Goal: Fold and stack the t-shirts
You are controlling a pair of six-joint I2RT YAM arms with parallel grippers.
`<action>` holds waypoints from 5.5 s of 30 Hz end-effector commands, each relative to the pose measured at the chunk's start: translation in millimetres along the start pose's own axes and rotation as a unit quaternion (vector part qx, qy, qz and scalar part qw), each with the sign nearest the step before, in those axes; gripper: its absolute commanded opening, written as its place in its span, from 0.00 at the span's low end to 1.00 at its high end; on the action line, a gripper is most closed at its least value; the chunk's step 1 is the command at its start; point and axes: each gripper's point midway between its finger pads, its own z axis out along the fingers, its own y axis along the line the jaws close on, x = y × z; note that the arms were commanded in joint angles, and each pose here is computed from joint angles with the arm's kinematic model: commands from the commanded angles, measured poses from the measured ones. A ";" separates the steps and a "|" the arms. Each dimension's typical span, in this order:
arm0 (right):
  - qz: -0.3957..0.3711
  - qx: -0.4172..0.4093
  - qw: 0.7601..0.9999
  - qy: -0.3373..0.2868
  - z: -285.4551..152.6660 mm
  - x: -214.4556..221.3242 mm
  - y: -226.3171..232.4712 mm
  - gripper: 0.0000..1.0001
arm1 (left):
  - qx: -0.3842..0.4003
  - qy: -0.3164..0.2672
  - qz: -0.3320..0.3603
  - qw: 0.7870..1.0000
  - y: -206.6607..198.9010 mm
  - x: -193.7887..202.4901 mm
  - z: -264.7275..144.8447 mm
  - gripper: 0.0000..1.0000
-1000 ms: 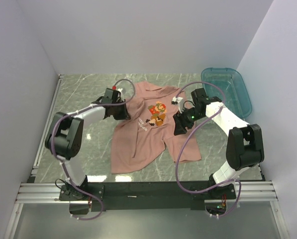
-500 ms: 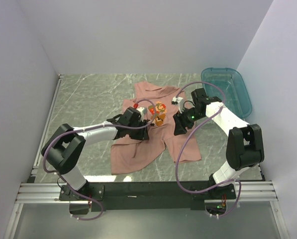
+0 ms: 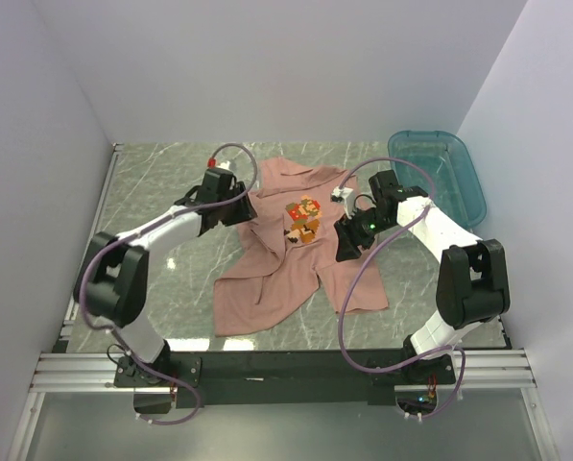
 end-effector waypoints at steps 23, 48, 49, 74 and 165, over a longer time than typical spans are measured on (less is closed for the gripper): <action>-0.009 -0.001 1.000 -0.009 -5.3 -8.1 -1.7 0.66 | 0.006 0.074 -0.036 0.997 -0.6 26.1 43.0 0.43; 0.009 0.090 0.994 -0.065 -64.6 -15.5 -34.7 0.66 | -0.047 -0.039 -0.009 0.998 46.4 -70.1 -20.2 0.00; 0.019 0.095 0.993 -0.064 -69.6 -10.8 -37.0 0.66 | -0.052 -0.042 -0.009 0.998 52.1 -73.3 -23.1 0.00; 0.132 0.136 0.974 0.122 -12.4 145.9 -49.0 0.59 | -0.105 -0.104 -0.061 0.987 149.0 -125.3 -63.4 0.00; -0.241 0.373 0.896 -0.008 115.6 -251.7 -188.7 0.56 | -0.136 -0.043 -0.119 0.983 231.7 -118.1 -18.9 0.00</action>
